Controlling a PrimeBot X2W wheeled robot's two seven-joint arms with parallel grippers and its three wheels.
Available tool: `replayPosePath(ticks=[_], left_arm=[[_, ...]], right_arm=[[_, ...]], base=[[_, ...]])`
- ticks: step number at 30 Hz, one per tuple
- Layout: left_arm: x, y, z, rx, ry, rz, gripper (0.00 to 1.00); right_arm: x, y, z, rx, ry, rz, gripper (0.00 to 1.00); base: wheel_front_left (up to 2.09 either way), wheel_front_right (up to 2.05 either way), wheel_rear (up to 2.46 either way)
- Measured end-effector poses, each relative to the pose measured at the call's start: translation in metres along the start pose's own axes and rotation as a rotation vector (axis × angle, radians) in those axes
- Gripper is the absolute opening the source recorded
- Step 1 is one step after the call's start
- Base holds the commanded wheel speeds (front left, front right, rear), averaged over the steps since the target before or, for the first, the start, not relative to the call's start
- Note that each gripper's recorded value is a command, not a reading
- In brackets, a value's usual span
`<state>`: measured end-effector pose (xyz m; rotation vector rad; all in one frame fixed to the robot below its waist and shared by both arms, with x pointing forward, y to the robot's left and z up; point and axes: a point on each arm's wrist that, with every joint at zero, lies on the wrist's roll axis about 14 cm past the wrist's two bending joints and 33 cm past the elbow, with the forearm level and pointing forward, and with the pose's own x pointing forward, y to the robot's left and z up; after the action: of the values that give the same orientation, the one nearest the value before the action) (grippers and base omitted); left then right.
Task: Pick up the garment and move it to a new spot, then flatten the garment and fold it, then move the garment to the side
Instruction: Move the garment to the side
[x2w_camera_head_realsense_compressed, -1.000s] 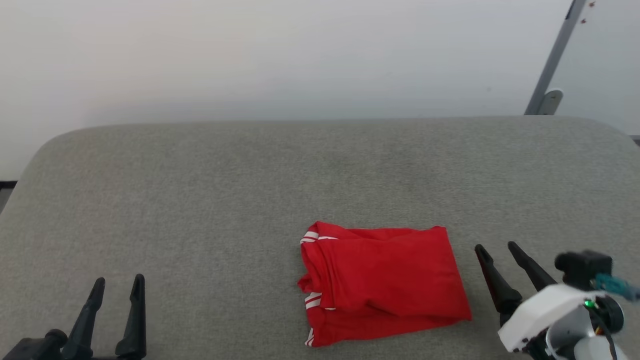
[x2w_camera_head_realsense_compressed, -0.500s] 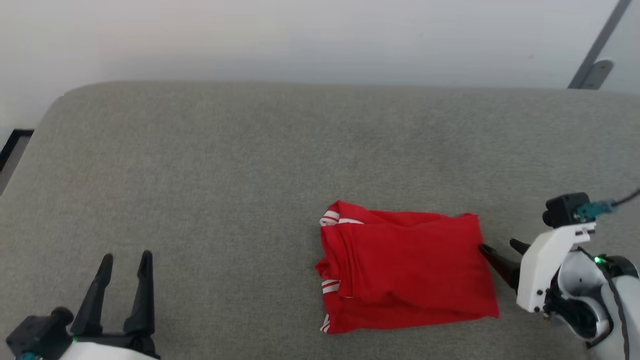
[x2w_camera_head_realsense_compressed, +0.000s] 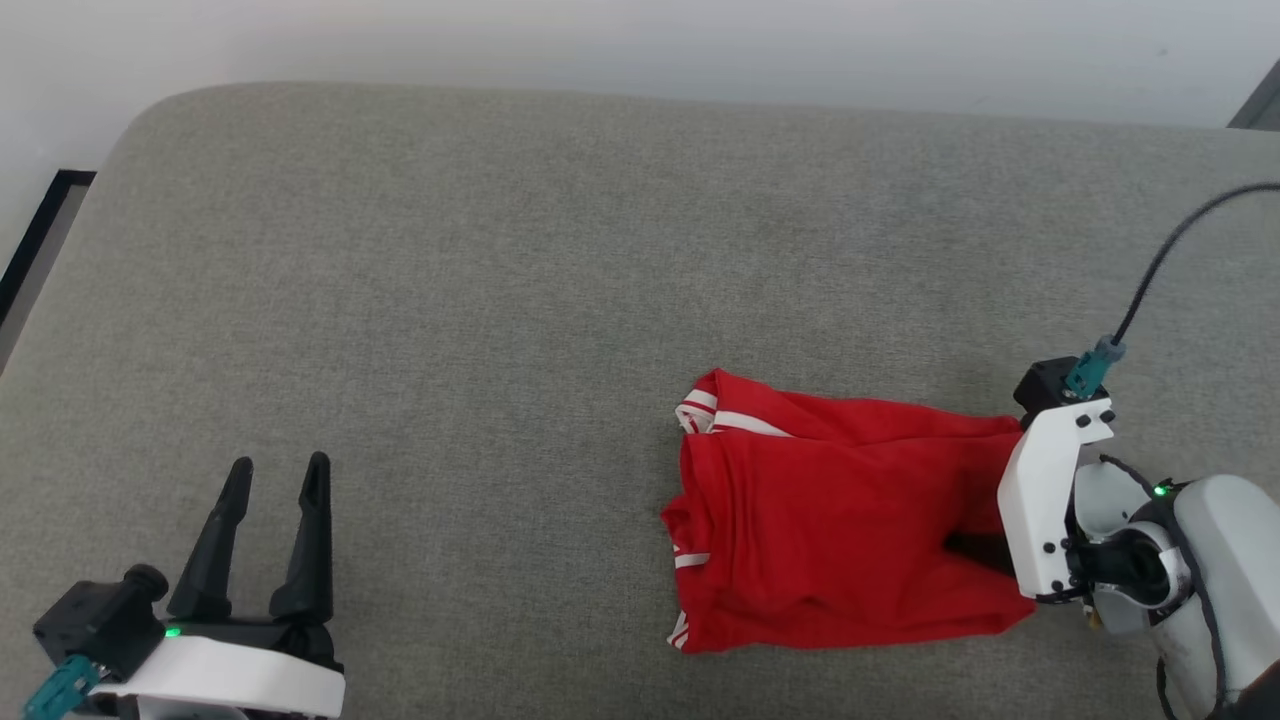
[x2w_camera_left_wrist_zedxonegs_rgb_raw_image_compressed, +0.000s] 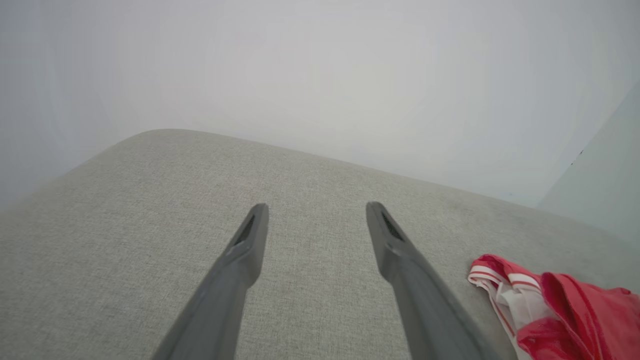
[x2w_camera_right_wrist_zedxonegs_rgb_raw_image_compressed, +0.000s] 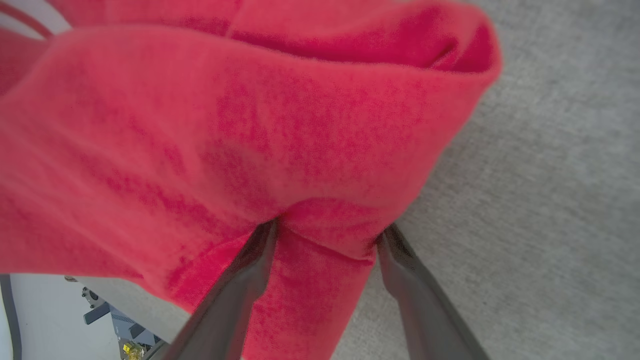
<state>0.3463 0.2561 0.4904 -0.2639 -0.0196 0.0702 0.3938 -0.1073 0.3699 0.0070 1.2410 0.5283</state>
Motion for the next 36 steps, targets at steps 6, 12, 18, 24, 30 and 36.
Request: replayPosePath(ticks=[6,12,18,24,30,36], left_arm=[[0.002,0.001,-0.001,-0.018,0.003,0.005,1.0],[0.011,0.0,0.003,-0.041,-0.008,-0.004,1.0],[0.032,-0.021,0.001,-0.038,-0.001,-0.09,1.0],[0.064,-0.059,-0.002,-0.025,0.003,-0.225,1.0],[0.091,-0.109,-0.012,-0.031,0.017,-0.38,1.0],[0.108,-0.162,-0.028,-0.043,0.037,-0.537,1.0]], right_arm=[[-0.001,0.01,0.009,0.0,-0.007,0.047,0.0],[-0.015,0.009,0.021,-0.003,-0.06,0.056,0.0],[-0.043,-0.011,0.042,-0.002,-0.157,0.006,0.0],[-0.074,-0.052,0.062,0.027,-0.262,-0.101,0.0],[-0.109,-0.105,0.073,0.07,-0.366,-0.25,0.0],[-0.142,-0.159,0.072,0.107,-0.441,-0.413,0.0]], base=[[0.0,0.0,0.0],[0.0,0.0,0.0],[0.0,0.0,0.0],[0.0,0.0,0.0],[0.0,0.0,0.0],[0.0,0.0,0.0]])
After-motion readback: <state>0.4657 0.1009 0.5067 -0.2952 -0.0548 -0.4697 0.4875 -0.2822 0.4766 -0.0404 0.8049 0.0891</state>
